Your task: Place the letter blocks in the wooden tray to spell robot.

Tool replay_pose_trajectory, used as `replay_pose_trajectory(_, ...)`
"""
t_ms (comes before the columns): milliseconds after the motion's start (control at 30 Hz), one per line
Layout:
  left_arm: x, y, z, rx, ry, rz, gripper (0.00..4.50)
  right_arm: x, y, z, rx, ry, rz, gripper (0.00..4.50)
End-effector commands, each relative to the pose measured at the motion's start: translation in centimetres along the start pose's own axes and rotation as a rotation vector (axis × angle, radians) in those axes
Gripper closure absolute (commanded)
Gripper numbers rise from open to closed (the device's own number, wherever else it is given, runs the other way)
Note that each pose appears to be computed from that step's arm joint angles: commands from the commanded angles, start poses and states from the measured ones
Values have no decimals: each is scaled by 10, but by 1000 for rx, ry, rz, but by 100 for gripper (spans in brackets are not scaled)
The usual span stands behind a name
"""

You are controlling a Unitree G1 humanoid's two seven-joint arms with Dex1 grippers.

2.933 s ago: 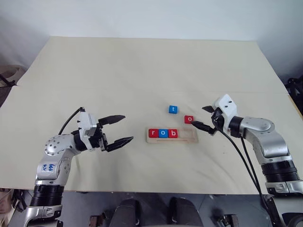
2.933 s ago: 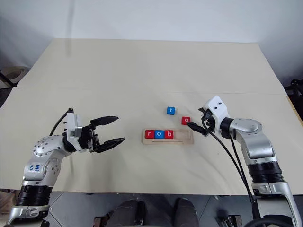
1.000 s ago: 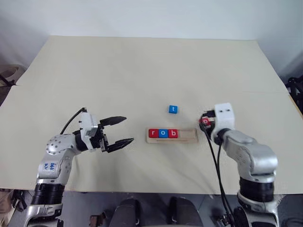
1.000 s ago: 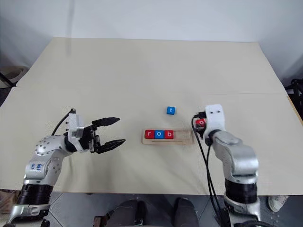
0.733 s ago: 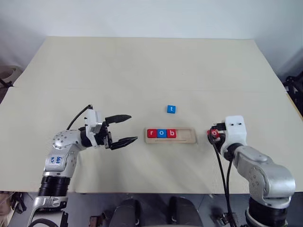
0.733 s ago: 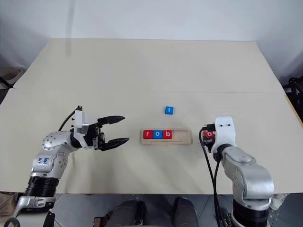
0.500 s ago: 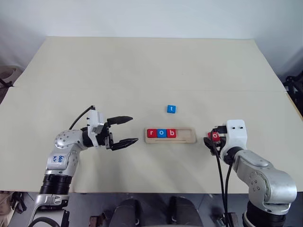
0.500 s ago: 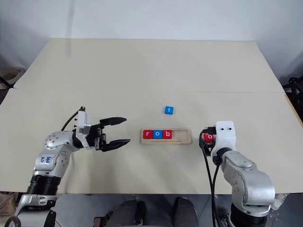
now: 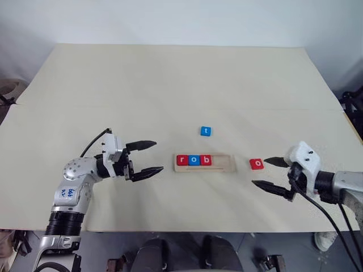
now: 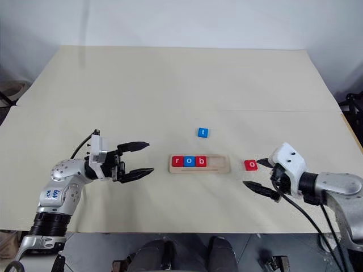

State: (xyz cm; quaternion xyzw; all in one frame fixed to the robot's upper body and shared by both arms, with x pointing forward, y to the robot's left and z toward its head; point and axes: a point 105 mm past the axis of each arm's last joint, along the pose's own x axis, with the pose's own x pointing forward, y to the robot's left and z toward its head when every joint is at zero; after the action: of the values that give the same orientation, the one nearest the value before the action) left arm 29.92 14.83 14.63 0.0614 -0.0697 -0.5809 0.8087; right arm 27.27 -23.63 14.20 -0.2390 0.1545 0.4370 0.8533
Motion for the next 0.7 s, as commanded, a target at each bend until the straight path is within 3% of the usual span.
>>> replay_pose_trajectory(33,-4,-3,12,58,-16,6,0,-2,-19,-6,-119,12,71,4)
replay_pose_trajectory(433,-2,-29,17,52,-14,-108,0,28,-50,-24,-170,84,235,4)
replay_pose_trajectory(533,-1,-31,18,53,-14,-116,0,35,-51,-23,-165,70,244,63)
replay_pose_trajectory(700,-1,-30,18,58,-10,-104,0,38,-45,-23,-159,68,290,230)
